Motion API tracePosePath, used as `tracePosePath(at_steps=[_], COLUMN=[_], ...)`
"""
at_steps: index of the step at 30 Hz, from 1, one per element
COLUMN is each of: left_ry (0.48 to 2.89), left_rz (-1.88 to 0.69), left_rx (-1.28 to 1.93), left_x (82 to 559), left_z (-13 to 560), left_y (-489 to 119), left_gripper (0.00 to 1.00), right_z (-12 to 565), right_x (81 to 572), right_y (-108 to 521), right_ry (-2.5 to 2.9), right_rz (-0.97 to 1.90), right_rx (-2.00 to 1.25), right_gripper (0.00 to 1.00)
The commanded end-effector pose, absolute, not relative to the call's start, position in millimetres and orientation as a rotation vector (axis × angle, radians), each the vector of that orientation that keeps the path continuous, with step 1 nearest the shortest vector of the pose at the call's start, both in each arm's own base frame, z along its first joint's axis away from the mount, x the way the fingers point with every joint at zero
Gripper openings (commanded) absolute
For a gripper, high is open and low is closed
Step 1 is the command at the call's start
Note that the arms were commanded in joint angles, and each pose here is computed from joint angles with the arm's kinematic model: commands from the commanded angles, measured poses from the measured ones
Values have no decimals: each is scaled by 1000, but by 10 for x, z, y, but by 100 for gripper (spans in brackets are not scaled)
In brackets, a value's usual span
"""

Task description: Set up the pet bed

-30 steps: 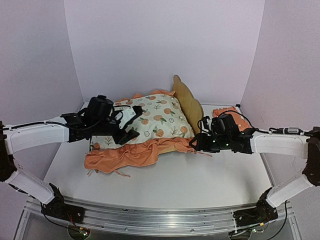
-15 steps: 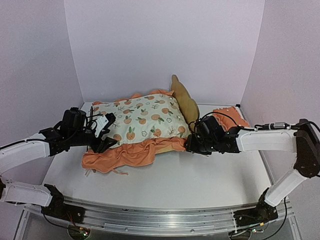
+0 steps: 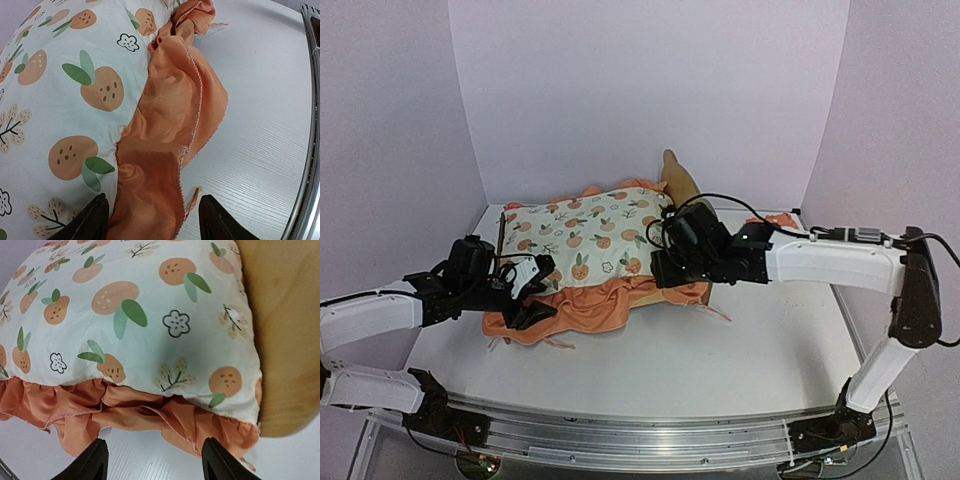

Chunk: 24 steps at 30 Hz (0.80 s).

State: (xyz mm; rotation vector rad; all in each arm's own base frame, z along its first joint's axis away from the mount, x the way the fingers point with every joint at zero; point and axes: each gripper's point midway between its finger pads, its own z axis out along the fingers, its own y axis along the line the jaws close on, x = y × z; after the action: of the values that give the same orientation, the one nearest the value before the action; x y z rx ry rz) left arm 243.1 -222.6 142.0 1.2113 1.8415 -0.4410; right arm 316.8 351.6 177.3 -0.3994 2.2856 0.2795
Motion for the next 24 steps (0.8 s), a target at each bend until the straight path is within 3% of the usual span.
tracePosePath(at_steps=[1,9,14,21,24], left_ry=[1734,1744,1754,1742,1737], left_rz=[-432,-415,-388,-330,-305], left_rx=[1254,1267,1291,1312,1298], left_x=[2446,2433,2428,2458,2504], left_z=[1537,1440,1345,1272,1310], left_y=[-2286,-2258,-2227,-2183,-2172], left_gripper=[58,39,37,28,24], right_z=[1560,1213,1079,1196,1339], right_x=[3402,3444,3329,3303,3303], right_y=[3582,3522,3514,3411,3344], right_ry=[2345,2452,2512,2508,2493], right_rz=[237,209,254,261,303], right_rx=[-526,-559,-576,-576,-575], right_gripper=[63,50,39,3,0])
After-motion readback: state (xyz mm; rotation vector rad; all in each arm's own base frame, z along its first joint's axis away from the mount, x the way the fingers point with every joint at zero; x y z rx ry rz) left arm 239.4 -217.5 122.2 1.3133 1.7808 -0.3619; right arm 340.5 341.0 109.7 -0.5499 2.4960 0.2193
